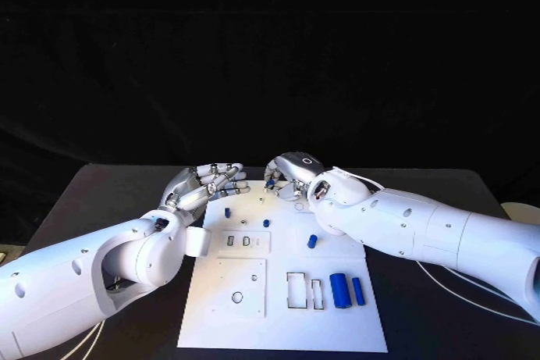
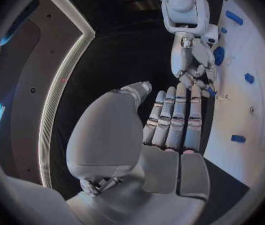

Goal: Assemble the parts on the task board

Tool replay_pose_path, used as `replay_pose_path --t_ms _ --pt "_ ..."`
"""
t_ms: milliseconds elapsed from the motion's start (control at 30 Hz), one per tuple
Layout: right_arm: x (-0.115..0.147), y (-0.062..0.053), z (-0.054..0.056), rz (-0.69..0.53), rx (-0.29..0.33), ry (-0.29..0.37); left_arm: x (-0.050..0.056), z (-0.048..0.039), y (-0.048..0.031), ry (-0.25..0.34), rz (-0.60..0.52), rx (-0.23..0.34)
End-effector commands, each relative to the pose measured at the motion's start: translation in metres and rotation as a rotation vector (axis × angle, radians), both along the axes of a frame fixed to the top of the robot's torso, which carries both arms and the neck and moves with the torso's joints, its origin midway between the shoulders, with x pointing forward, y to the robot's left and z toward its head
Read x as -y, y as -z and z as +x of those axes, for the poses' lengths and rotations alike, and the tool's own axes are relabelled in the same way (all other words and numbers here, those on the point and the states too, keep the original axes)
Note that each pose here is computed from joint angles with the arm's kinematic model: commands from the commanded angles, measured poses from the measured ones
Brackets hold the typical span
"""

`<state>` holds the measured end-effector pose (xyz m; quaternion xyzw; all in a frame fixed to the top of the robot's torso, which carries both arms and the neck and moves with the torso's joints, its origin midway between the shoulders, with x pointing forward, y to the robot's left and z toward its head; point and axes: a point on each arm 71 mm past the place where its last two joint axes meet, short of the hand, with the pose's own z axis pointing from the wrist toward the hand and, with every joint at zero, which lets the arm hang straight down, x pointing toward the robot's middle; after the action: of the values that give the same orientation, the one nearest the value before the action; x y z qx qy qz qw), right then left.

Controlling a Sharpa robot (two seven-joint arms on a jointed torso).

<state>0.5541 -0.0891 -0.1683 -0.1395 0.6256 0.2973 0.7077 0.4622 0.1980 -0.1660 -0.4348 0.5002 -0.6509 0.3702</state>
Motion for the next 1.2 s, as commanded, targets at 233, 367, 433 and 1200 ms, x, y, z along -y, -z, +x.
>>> replay_pose_path --t_ms 233,367,433,1200 --pt "-0.005 0.006 -0.001 -0.016 -0.018 -0.001 0.001 0.0006 -0.0019 0.011 -0.014 0.011" --pt "-0.007 0.008 0.0 -0.019 -0.023 0.002 0.001 0.0007 -0.0019 0.011 -0.014 0.01" --pt "-0.007 0.008 0.0 -0.021 -0.024 0.006 0.002 0.0007 -0.002 0.012 -0.014 0.01" --pt "-0.019 0.008 0.002 -0.036 -0.013 0.031 0.003 0.002 -0.0032 0.016 -0.014 0.009"
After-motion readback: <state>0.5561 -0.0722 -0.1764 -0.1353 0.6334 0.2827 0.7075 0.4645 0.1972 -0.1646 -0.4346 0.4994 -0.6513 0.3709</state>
